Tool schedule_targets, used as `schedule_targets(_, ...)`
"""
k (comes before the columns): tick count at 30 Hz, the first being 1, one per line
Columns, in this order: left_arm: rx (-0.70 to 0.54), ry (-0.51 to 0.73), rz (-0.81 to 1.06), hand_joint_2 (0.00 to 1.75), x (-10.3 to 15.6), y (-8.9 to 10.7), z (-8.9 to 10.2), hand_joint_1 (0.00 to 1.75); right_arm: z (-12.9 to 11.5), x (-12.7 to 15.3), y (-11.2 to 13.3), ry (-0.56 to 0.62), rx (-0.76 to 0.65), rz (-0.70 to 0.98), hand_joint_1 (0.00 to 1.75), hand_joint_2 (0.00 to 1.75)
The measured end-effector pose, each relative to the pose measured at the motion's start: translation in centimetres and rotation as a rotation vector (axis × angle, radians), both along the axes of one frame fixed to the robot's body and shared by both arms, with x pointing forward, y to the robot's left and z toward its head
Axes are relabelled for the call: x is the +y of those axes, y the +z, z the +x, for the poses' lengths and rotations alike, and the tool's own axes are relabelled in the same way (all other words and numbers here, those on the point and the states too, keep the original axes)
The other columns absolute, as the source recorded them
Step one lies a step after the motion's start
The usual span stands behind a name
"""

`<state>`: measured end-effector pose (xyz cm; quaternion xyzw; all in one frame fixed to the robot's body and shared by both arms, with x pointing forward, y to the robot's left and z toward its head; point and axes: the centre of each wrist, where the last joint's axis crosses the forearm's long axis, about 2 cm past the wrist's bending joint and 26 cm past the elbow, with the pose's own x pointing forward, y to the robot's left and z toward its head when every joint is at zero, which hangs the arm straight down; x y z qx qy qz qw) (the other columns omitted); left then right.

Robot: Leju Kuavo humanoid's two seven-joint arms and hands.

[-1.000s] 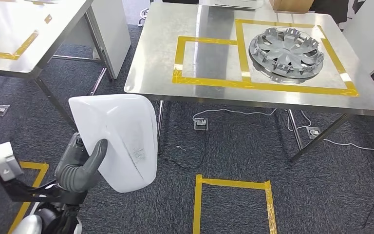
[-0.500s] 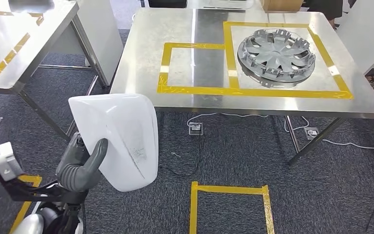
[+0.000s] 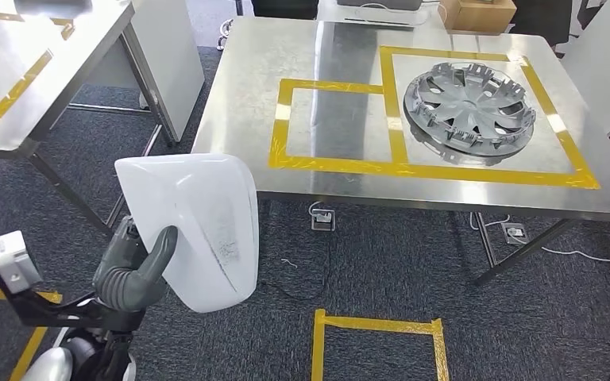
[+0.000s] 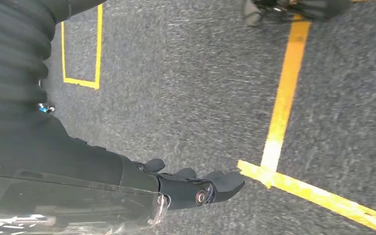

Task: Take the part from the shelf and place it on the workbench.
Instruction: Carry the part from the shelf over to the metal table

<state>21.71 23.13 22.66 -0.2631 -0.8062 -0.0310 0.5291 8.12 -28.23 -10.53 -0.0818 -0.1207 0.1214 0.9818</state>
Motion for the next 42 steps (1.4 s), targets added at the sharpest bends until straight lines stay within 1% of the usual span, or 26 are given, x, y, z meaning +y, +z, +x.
schedule_targets(6, 0.007, 0.001, 0.002, 1.75, 0.01, -0.07, -0.06, 1.75, -0.33, 0.04, -0.06, -0.001, 0.013, 0.002, 0.0, 1.75)
schedule_targets(10, 0.004, 0.002, -0.001, 1.75, 0.0, 0.0, -0.06, 1.75, 0.04, 0.06, 0.01, -0.001, 0.008, 0.003, 0.0, 1.75)
schedule_targets(21, 0.014, 0.003, -0.001, 1.75, 0.0, -0.21, -0.2, 1.75, 0.08, 0.09, 0.02, -0.002, 0.008, 0.004, 0.0, 1.75)
schedule_targets(25, 0.009, 0.001, -0.004, 1.75, -0.02, -0.07, -0.2, 1.75, 0.31, 0.27, 0.07, 0.0, -0.001, 0.008, 0.0, 1.75)
schedule_targets(37, 0.011, 0.003, 0.004, 1.75, -0.04, 0.15, -0.27, 1.75, -0.19, 0.29, -0.03, 0.0, 0.006, 0.009, 0.0, 1.75)
schedule_targets(42, -0.001, 0.004, 0.01, 1.75, -0.06, 0.48, -0.18, 1.75, 0.09, 0.35, 0.02, 0.0, 0.001, 0.011, 0.0, 1.75)
